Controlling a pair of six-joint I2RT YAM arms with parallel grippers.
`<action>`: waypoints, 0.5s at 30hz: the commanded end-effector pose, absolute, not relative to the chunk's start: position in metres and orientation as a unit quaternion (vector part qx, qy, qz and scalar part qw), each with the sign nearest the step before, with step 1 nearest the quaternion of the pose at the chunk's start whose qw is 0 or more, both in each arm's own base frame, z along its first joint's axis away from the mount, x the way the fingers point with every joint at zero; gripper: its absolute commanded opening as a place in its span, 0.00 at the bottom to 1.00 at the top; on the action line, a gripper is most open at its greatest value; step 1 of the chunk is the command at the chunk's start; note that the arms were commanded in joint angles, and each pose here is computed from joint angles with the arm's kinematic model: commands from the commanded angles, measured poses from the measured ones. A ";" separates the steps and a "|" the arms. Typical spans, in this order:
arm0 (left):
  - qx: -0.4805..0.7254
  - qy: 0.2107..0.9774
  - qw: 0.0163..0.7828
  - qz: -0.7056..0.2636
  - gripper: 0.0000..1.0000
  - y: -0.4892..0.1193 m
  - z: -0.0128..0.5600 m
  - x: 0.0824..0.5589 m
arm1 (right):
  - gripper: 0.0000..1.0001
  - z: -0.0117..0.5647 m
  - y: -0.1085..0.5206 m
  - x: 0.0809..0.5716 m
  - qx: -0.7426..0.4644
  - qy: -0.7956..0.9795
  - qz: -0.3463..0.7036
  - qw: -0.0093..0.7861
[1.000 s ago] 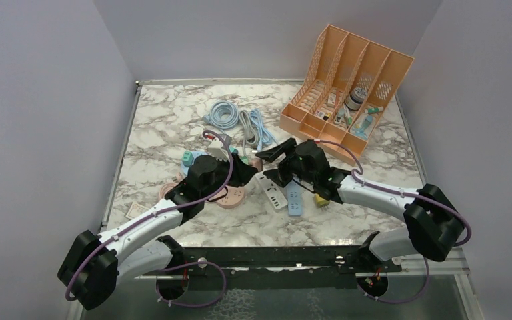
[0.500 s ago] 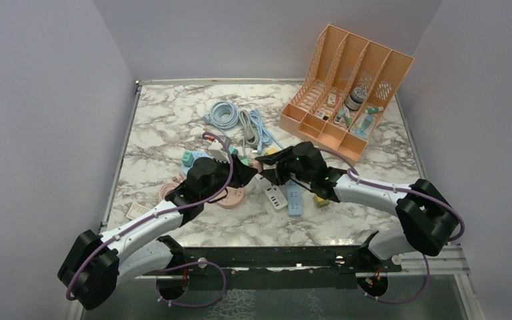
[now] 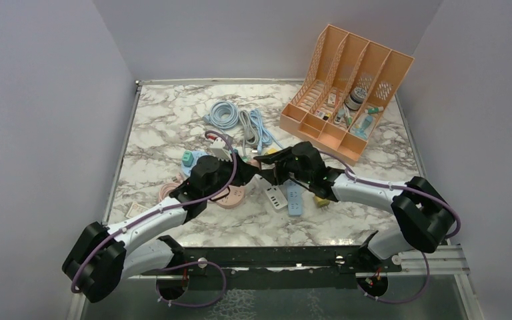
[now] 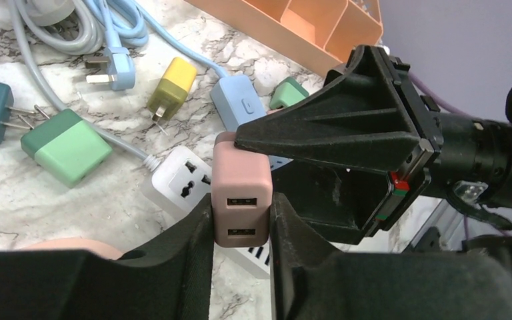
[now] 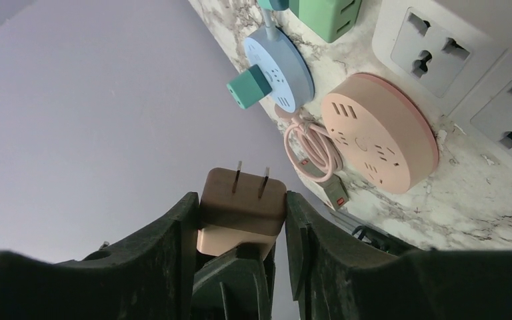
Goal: Insert the plug
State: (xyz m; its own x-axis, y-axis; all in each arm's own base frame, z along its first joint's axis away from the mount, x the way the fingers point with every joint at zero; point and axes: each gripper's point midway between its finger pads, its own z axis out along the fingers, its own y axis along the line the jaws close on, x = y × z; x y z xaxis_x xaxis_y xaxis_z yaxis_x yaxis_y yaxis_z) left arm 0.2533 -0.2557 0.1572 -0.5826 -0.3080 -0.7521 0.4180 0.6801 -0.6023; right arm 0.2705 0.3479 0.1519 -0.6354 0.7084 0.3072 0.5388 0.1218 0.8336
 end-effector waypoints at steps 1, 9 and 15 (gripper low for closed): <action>0.036 0.779 0.481 -0.401 0.17 -0.259 0.175 0.263 | 0.39 0.161 0.353 0.268 0.406 0.738 0.535 0.074; 0.113 0.833 0.461 -0.285 0.11 -0.238 0.163 0.268 | 0.75 0.138 0.325 0.270 0.343 0.786 0.489 0.164; 0.155 0.895 0.379 -0.178 0.03 -0.210 0.144 0.278 | 0.76 0.133 0.282 0.267 0.338 0.788 0.466 0.220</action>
State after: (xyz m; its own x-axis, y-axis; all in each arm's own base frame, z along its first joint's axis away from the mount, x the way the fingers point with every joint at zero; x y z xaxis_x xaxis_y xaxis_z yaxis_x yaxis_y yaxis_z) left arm 0.2747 -0.2420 0.1629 -0.5888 -0.0413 -0.8072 0.4412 0.8203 -0.3638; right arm 0.2689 0.3094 0.1404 -0.6903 0.7171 0.0960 0.3906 0.2577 0.8838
